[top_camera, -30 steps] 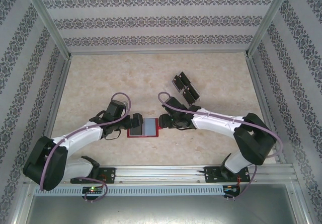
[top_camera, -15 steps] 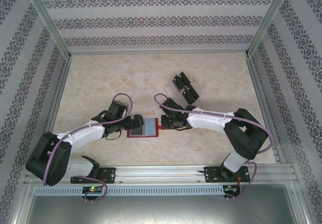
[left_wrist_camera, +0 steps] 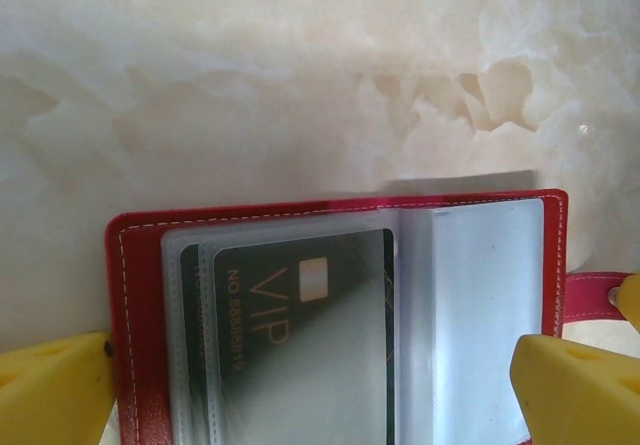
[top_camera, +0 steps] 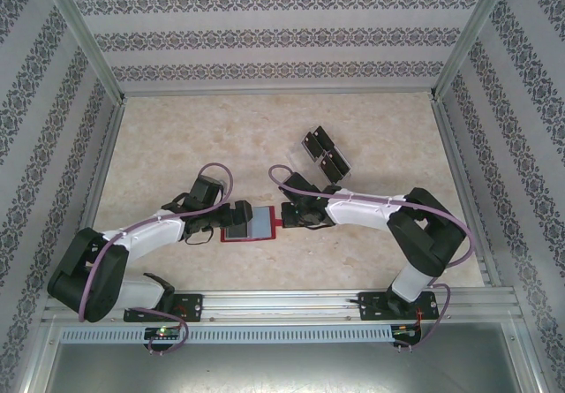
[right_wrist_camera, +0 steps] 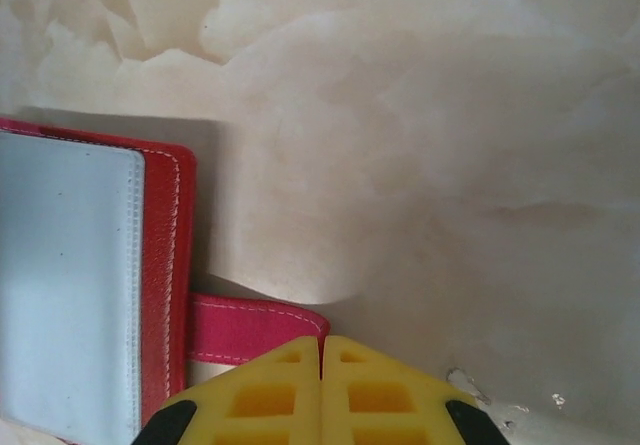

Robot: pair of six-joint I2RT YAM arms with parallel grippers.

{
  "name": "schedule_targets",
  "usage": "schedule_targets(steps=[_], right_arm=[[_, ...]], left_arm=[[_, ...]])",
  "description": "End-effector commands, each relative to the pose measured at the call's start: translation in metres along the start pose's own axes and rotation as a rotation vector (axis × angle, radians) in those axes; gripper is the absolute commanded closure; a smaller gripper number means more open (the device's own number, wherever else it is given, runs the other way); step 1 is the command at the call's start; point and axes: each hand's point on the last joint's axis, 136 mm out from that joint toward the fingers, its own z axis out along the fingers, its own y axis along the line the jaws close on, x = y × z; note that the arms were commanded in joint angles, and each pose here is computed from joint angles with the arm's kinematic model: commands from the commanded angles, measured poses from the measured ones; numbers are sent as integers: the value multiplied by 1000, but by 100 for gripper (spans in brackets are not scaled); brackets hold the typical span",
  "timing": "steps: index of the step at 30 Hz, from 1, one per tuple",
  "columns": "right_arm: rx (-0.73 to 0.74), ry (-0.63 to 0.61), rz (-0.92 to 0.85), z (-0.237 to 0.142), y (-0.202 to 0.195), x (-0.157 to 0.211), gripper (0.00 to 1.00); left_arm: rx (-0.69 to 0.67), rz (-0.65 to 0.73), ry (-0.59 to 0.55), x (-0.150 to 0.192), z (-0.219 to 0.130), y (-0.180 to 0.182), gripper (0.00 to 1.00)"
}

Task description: Put the credit cards into the card holder

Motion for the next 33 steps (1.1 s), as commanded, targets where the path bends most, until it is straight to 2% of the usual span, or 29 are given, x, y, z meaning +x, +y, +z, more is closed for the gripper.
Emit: schedule_targets(steps=[1,10,17,21,25,28,33], right_arm=[[-12,8,-10,4,2,0,96],[-16,0,-6,2,-1,-3,96],[-27,-11,2,-2,-1,-8,95],[-38,-26,10,-8,-2,-11,87],[-47,-38,27,-15,-6,-14,69],[-57,-56,50,-23,-12,-17,60],[-74,-109,83,-48,-22,-25,54]], left_arm=[[140,21,-57,-18,-11,-39,0],[215,13,-117,-27,-36,-64,0],[245,30,-96,-21,-28,-83,0],[271,57,-90,-16,-24,-102,0],[282,78,-96,-14,-21,-119,0],[293,88,-97,-11,-18,-129,0],[302,115,-77,-5,-8,-146,0]])
